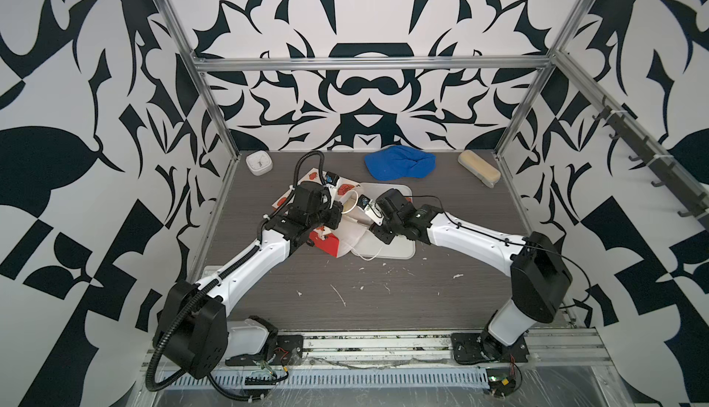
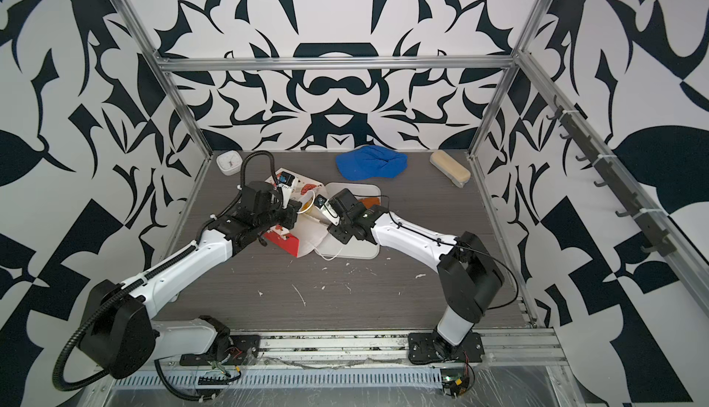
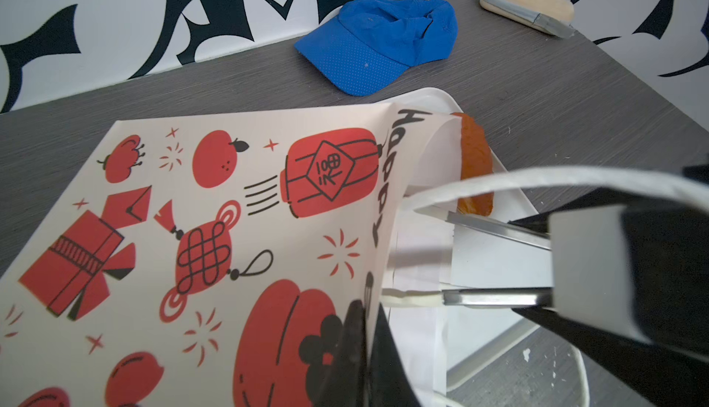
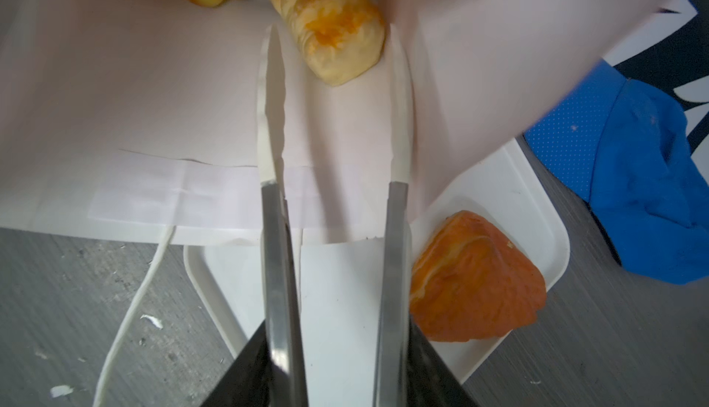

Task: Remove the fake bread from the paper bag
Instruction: 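Move the open tongs with the right gripper into the bag mouth, then close the tongs with the right gripper around the yellow bread inside the bag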

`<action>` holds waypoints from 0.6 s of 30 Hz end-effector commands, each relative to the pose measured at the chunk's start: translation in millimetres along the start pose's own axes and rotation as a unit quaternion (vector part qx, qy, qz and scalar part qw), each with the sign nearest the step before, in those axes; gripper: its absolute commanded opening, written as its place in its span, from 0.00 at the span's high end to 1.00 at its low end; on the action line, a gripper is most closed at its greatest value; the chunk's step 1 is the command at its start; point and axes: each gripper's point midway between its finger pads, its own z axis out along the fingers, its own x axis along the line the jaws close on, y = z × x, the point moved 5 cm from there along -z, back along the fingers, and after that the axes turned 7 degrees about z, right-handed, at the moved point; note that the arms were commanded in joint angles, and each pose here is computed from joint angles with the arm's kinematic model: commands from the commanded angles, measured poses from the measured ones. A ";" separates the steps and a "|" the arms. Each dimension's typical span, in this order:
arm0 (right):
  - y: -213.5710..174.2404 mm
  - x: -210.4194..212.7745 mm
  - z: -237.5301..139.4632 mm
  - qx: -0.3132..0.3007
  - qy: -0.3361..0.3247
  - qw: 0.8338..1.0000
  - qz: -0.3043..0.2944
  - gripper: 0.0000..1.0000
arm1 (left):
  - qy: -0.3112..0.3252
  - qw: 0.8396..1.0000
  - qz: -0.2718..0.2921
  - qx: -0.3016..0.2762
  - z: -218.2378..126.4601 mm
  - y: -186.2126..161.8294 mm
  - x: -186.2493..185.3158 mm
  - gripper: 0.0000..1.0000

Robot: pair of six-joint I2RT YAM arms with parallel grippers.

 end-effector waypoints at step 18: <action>37.8 -9.7 17.0 -0.027 -0.076 0.996 -0.034 0.48 | -0.027 0.999 0.004 -0.031 -5.4 21.3 -6.0 0.93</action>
